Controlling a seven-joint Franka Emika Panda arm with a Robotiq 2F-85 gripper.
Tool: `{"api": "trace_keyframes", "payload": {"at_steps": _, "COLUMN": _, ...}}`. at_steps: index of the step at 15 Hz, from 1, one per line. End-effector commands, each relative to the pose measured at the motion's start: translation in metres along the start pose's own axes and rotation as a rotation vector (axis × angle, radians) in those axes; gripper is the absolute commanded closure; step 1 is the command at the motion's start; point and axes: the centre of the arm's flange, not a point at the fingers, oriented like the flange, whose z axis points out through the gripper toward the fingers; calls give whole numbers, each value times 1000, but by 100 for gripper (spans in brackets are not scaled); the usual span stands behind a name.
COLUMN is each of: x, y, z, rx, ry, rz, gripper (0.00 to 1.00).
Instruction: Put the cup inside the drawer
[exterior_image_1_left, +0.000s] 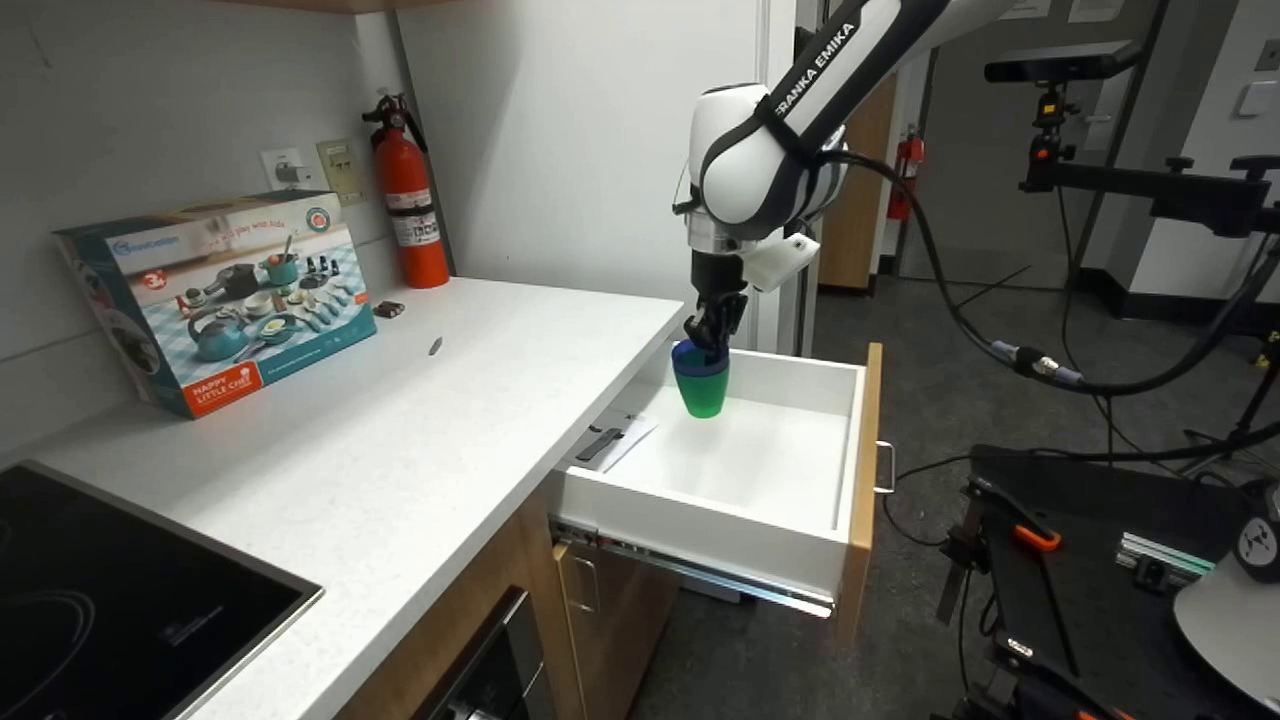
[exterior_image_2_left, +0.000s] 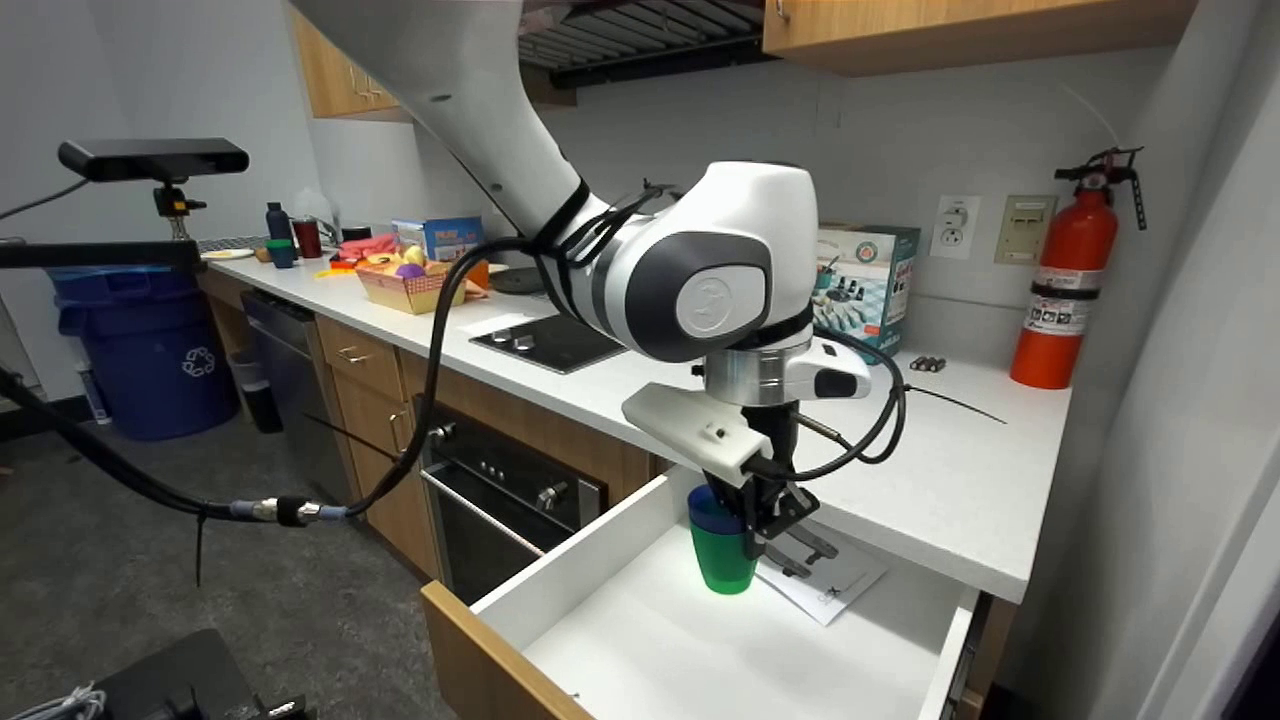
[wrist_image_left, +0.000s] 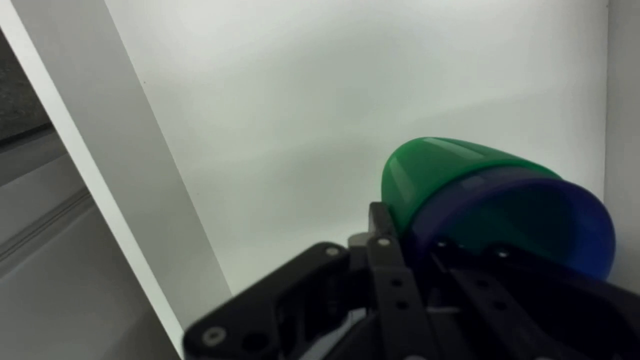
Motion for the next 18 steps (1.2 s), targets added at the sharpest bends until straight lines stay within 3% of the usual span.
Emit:
{"api": "trace_keyframes", "payload": {"at_steps": 1, "x": -16, "y": 26, "z": -6, "rx": 43, "ry": 8, "rz": 48, "gripper": 98}}
{"api": "trace_keyframes", "payload": {"at_steps": 8, "x": -25, "y": 38, "z": 15, "rx": 50, "ry": -13, "rz": 70, "gripper": 98}}
{"api": "trace_keyframes", "payload": {"at_steps": 18, "x": -10, "y": 15, "z": 64, "rx": -8, "ry": -18, "rz": 57, "gripper": 98}}
